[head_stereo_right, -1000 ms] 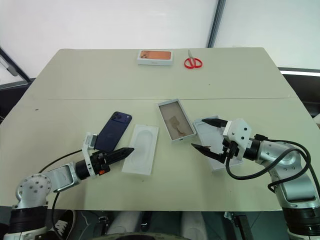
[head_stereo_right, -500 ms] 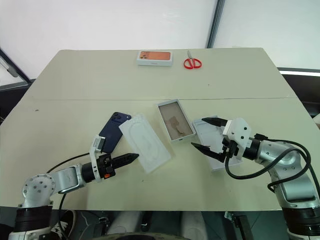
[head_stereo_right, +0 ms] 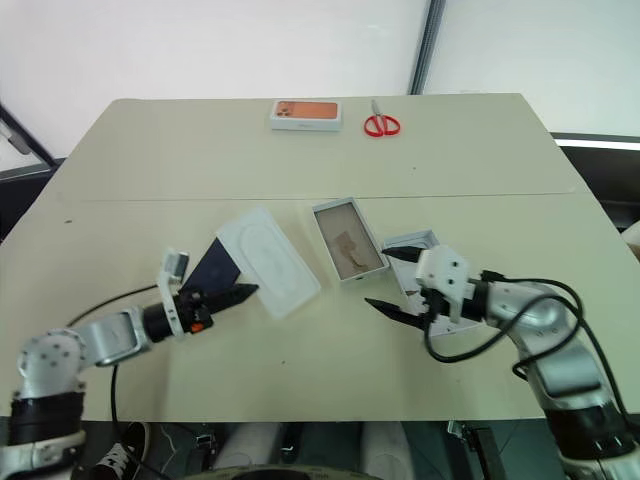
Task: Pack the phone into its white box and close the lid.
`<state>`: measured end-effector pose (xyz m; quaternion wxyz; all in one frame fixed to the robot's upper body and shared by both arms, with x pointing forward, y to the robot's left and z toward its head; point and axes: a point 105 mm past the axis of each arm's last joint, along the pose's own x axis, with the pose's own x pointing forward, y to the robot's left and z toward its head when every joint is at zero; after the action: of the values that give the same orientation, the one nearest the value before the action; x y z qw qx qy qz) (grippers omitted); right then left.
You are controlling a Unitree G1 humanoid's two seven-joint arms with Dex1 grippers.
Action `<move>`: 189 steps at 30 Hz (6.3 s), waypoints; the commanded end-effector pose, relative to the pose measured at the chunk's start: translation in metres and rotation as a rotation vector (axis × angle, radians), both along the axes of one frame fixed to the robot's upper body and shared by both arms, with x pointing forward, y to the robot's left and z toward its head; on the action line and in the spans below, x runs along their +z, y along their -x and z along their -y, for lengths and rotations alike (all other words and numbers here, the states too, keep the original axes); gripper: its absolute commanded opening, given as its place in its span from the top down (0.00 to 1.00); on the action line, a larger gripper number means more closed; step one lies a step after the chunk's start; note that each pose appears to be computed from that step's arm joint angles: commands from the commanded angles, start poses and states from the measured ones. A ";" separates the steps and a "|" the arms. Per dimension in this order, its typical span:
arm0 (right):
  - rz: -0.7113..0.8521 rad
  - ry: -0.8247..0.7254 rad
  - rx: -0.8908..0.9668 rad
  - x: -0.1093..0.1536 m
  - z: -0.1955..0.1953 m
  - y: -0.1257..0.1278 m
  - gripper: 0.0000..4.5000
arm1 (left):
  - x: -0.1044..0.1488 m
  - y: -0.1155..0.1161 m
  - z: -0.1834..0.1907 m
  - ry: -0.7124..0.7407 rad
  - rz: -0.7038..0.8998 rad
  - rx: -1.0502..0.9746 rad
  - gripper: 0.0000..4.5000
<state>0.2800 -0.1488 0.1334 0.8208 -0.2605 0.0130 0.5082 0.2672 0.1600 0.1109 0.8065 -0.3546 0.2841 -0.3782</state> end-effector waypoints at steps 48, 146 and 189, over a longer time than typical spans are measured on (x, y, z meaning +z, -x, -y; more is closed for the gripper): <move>-0.233 0.036 0.263 -0.016 -0.102 0.014 0.46 | 0.035 -0.014 -0.003 0.074 -0.036 -0.119 1.00; -0.016 0.147 0.080 -0.021 -0.122 -0.037 0.99 | 0.032 -0.012 -0.026 -0.393 0.879 -0.115 0.14; -0.004 0.248 0.044 -0.021 -0.103 -0.047 0.99 | 0.036 -0.015 -0.011 -0.373 0.928 -0.115 0.14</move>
<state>0.3262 -0.0436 0.1056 0.7696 -0.3499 0.0910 0.5264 0.2832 0.1742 0.1370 0.8788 0.0099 -0.0005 -0.4770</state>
